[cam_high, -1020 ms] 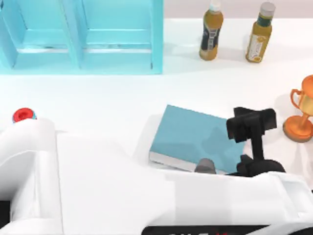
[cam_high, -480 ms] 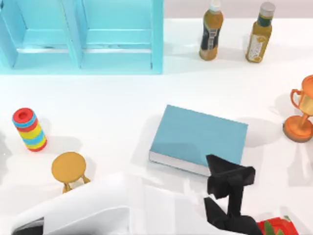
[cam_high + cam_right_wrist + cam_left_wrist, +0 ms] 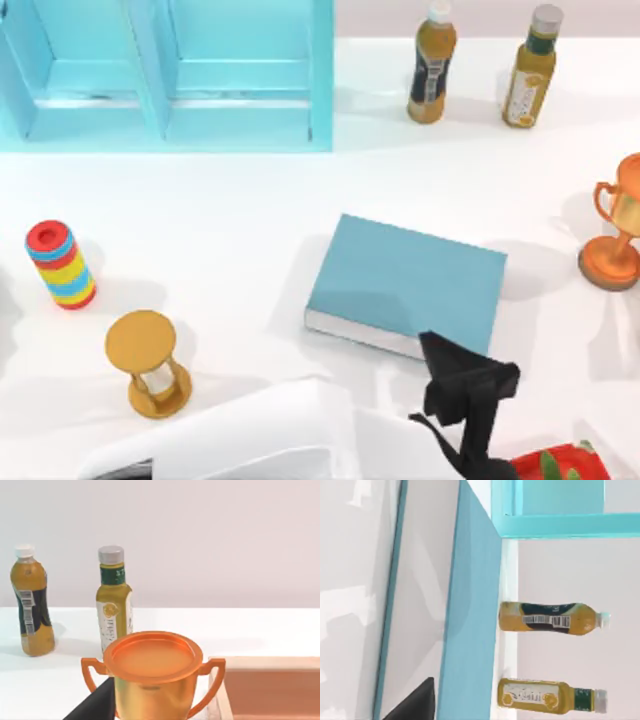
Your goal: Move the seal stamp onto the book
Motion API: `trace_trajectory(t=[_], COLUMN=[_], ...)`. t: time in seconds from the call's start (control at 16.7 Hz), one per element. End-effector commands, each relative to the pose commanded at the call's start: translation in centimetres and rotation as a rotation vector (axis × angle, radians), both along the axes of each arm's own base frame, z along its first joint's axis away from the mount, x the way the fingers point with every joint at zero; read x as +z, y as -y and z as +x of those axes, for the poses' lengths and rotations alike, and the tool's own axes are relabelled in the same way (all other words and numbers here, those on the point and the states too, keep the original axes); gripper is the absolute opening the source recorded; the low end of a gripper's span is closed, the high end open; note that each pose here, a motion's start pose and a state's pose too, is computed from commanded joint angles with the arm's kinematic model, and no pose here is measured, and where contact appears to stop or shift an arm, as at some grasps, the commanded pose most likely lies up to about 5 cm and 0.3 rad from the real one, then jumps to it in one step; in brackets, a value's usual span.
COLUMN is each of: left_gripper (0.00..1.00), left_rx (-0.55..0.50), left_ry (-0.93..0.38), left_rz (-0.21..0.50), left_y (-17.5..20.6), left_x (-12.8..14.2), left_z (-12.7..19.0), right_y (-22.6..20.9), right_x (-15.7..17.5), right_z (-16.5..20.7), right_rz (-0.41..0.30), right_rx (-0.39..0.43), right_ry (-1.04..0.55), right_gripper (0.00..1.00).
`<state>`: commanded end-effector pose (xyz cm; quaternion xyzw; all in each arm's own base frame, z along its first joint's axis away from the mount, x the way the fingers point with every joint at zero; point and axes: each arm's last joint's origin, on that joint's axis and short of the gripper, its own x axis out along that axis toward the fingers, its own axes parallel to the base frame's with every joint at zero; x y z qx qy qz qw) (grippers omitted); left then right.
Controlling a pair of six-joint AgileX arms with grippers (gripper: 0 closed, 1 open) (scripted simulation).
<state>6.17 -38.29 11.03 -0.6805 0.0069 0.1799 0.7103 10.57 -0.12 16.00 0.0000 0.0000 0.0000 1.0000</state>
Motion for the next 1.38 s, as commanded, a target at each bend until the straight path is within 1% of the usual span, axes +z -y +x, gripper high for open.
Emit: trace_trajectory(t=[0.18,0.3,0.42,0.54,0.66,0.78,0.96,1.14,1.26,1.38], left_gripper=[1.0,1.0,1.0,1.0,1.0,1.0,1.0,1.0,1.0,1.0], left_rx=[0.005,0.028,0.065,0.104,0.124,0.113,0.037,-0.09,-0.19,-0.282], left_ry=[-0.01,-0.039,-0.085,-0.151,-0.228,-0.306,-0.4,-0.424,-0.397,-0.341], left_rz=[-0.004,-0.016,-0.032,-0.051,-0.068,-0.075,-0.061,-0.018,0.053,0.163], left_y=[-0.1,-0.4,-1.3,-3.2,-6.0,-9.6,-16.1,-22.8,-26.8,-30.1], left_x=[0.7,2.4,5.0,8.2,11.8,15.1,19.0,21.1,21.4,20.9], left_z=[0.3,1.4,3.3,5.7,8.1,10.0,11.7,11.5,10.5,9.2], right_y=[0.0,0.0,0.0,0.0,0.0,0.0,0.0,0.0,0.0,0.0], right_x=[0.0,0.0,0.0,0.0,0.0,0.0,0.0,0.0,0.0,0.0], right_z=[0.0,0.0,0.0,0.0,0.0,0.0,0.0,0.0,0.0,0.0], right_rz=[0.0,0.0,0.0,0.0,0.0,0.0,0.0,0.0,0.0,0.0], right_rx=[0.0,0.0,0.0,0.0,0.0,0.0,0.0,0.0,0.0,0.0], right_ry=[0.0,0.0,0.0,0.0,0.0,0.0,0.0,0.0,0.0,0.0], right_gripper=[1.0,1.0,1.0,1.0,1.0,1.0,1.0,1.0,1.0,1.0])
